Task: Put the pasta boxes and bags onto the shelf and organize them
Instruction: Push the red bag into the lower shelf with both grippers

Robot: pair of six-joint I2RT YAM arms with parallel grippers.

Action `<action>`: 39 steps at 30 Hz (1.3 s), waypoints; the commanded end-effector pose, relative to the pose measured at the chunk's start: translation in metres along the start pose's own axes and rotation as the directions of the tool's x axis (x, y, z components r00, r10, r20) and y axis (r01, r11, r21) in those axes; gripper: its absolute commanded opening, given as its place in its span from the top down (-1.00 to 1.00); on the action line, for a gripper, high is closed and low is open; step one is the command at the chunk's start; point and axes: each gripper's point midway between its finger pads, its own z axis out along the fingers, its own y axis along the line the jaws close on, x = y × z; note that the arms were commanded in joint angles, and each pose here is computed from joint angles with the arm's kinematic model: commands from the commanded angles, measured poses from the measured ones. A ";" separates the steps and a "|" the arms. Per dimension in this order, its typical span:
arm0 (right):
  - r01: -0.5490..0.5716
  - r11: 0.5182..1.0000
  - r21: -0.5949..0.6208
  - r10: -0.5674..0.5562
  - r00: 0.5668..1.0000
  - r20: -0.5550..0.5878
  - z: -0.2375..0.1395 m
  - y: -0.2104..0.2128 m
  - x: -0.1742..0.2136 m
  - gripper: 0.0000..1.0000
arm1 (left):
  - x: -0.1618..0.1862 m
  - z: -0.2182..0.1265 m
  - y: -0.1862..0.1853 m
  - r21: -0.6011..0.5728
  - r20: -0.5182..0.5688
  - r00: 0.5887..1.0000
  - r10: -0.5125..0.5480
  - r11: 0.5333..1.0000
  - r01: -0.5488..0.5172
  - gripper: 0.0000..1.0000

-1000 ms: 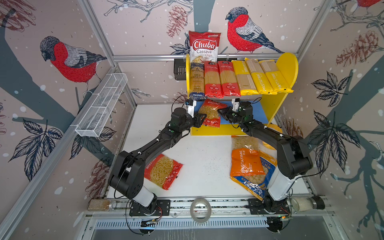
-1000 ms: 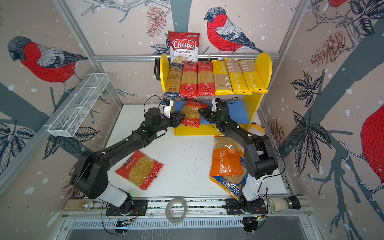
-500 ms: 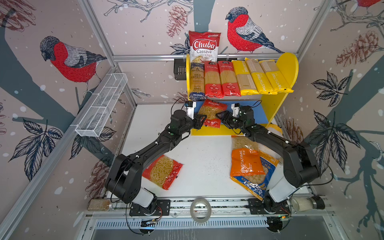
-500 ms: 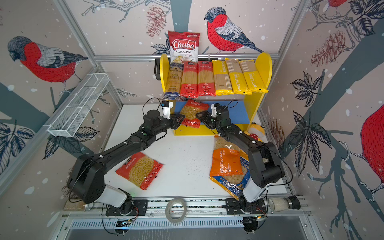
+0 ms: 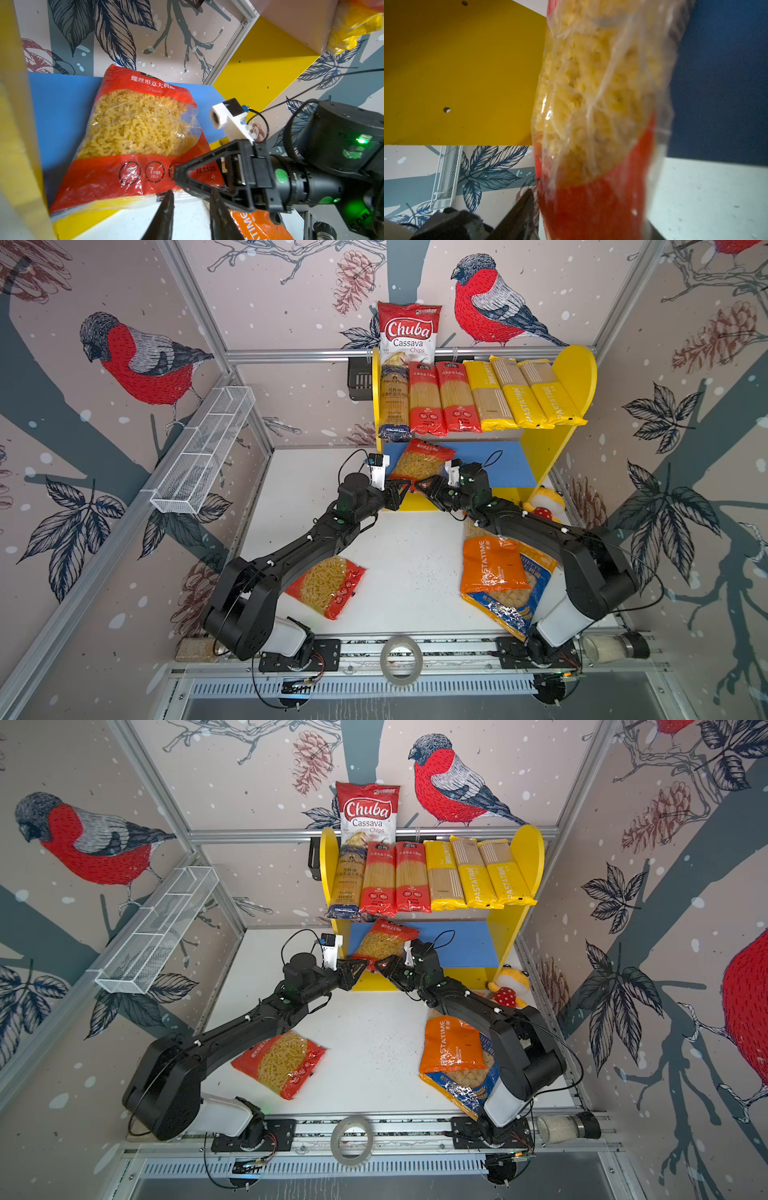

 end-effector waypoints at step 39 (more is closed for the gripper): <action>0.126 0.980 -0.155 -0.149 0.978 -0.148 -0.004 0.010 -0.023 0.09 | -0.012 -0.019 0.003 -0.043 0.108 0.988 0.114 0.993 -0.110 0.41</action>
